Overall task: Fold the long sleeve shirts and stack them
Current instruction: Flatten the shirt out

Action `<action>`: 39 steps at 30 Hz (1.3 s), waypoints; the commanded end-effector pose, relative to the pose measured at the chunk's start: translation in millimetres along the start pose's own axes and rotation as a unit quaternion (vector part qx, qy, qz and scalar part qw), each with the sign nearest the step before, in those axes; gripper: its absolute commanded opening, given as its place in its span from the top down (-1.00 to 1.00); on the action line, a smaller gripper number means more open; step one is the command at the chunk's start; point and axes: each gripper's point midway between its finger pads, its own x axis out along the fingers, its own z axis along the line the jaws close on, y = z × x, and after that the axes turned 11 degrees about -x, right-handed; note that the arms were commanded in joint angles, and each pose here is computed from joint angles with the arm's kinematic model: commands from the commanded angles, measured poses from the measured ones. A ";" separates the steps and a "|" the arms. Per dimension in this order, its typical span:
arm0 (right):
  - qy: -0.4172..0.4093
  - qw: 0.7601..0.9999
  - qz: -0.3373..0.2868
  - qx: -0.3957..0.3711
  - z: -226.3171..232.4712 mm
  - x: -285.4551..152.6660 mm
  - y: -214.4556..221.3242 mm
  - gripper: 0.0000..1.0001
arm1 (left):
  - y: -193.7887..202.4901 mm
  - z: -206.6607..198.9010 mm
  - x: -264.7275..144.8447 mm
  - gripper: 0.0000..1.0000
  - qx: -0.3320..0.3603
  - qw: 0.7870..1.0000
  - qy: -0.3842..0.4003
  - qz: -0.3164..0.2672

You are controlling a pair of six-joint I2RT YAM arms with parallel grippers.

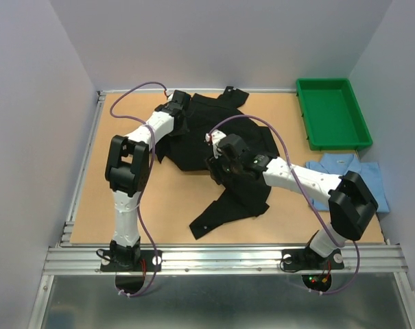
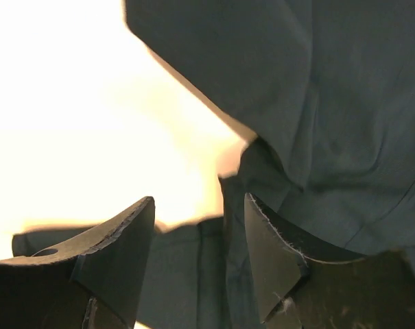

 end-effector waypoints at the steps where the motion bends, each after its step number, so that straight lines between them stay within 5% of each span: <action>1: 0.014 0.994 -0.086 -0.064 -5.5 -12.5 -61.1 -0.20 | -26.7 -22.4 -11.6 0.74 0.019 0.999 0.028 -0.025; 11: -0.023 0.967 -0.120 -0.224 34.0 43.9 -88.1 -0.28 | -26.8 -49.3 -1.9 0.68 0.045 0.996 0.083 -0.006; 20: 0.064 0.931 -0.126 -0.337 31.9 92.3 -88.6 -0.45 | -6.5 -52.0 8.0 0.66 0.073 0.992 0.099 0.033; 28: 0.189 0.889 -0.156 -0.388 16.7 98.5 -90.9 -0.45 | -1.0 -53.2 7.2 0.66 0.079 0.990 0.104 0.048; 39: 0.187 0.883 -0.157 -0.400 23.6 122.1 -89.6 -0.22 | 4.0 -50.2 6.2 0.66 0.085 0.989 0.100 0.061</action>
